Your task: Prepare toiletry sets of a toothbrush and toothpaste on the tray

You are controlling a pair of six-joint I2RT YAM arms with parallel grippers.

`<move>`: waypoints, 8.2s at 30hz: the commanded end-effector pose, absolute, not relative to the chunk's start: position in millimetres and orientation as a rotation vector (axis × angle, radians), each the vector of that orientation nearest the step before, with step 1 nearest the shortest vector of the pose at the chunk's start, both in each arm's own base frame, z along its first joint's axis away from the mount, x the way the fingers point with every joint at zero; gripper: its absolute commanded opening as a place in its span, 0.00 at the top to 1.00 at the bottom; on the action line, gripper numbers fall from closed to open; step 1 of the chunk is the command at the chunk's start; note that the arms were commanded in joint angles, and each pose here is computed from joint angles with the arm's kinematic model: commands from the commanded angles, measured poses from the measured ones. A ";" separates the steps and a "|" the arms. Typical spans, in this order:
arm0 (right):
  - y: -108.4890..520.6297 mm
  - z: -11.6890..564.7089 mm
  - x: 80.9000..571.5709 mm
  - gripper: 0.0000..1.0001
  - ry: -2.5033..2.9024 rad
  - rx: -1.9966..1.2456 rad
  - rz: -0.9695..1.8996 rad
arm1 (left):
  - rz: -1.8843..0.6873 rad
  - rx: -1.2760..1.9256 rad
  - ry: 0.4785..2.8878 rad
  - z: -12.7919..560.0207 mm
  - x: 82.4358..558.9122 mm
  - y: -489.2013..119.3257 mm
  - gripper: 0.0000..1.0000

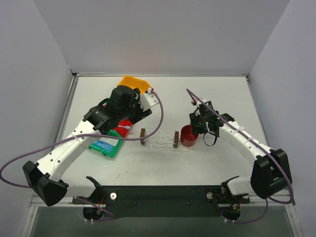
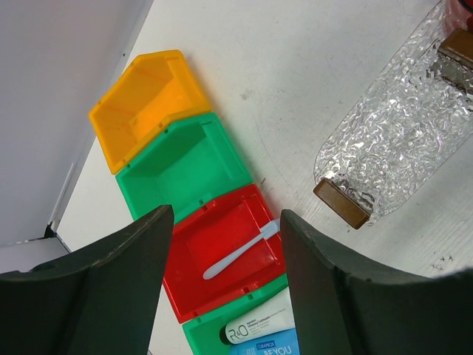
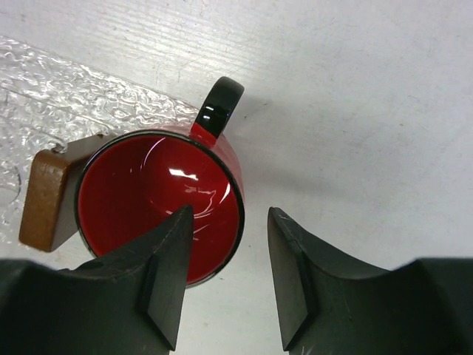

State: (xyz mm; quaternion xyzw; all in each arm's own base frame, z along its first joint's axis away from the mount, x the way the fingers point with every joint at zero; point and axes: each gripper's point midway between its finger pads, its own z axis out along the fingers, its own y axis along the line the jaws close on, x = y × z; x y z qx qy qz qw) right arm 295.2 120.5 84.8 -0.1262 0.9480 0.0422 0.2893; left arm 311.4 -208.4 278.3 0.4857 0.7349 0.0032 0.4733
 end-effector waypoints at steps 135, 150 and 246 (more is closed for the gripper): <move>116.3 72.5 273.8 1.00 2.902 -0.631 0.025 | -0.082 0.894 1.777 297.7 288.6 -98.7 0.25; 115.1 77.5 275.4 1.00 2.875 -0.485 0.036 | -0.088 0.887 1.801 287.5 295.5 -100.1 0.26; 136.2 206.4 278.6 0.41 2.380 -0.700 0.291 | -0.087 1.036 1.997 214.0 302.5 -95.5 0.13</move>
